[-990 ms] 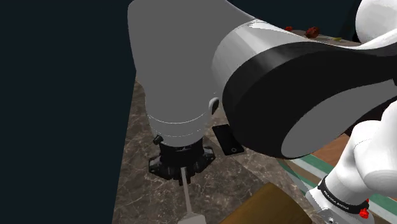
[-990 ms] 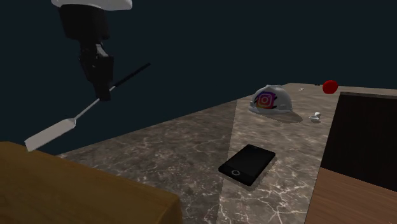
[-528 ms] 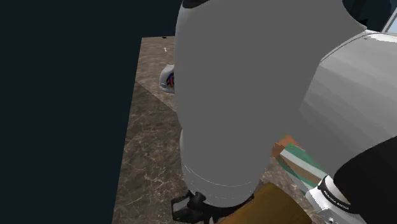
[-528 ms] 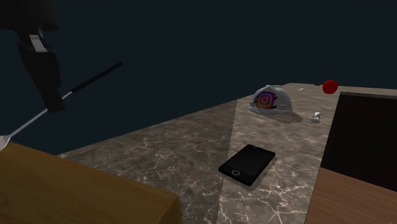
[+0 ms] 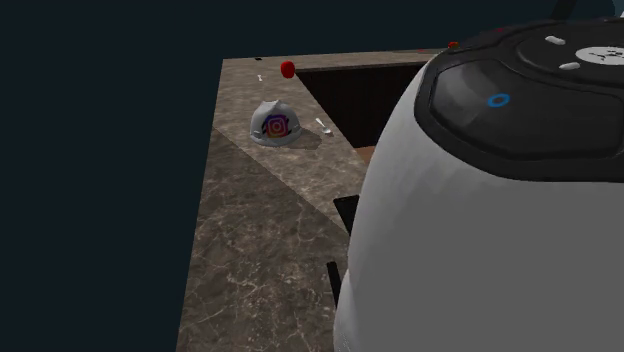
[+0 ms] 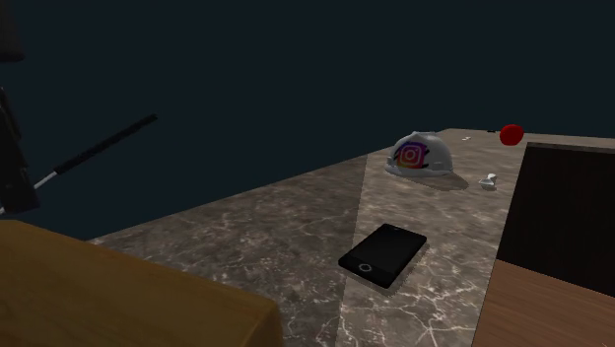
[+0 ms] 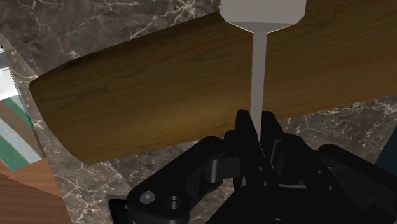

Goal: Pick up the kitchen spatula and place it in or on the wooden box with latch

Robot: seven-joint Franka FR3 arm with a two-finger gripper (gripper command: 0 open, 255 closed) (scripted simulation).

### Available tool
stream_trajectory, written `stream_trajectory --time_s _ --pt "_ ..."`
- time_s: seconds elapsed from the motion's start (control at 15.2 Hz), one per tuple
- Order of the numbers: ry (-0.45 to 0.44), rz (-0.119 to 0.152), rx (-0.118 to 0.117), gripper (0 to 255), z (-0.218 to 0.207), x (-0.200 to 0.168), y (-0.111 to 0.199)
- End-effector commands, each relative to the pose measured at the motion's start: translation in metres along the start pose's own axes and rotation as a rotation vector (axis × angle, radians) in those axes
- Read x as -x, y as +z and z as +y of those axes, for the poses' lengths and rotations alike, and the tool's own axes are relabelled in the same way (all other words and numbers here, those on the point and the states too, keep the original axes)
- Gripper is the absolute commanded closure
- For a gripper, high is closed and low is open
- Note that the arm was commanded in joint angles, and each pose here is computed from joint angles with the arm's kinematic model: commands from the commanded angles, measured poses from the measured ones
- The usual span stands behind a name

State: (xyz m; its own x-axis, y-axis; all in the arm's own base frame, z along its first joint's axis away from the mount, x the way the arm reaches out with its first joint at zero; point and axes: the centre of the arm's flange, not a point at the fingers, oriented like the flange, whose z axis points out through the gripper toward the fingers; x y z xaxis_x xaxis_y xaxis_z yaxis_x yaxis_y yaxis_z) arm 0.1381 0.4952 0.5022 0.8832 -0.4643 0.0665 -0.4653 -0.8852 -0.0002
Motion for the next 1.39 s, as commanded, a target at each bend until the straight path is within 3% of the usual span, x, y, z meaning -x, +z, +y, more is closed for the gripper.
stream_trajectory --time_s 0.0,0.66,1.19,1.25,1.32 --pt "0.0 0.0 0.0 255 0.0 0.0 0.01" --pt "0.0 0.0 0.0 255 0.0 0.004 0.062" --pt "0.0 0.0 0.0 255 0.0 0.004 0.062" --pt "0.0 0.0 0.0 0 0.0 0.004 0.062" --pt "0.0 0.0 0.0 0 0.0 0.004 0.062"
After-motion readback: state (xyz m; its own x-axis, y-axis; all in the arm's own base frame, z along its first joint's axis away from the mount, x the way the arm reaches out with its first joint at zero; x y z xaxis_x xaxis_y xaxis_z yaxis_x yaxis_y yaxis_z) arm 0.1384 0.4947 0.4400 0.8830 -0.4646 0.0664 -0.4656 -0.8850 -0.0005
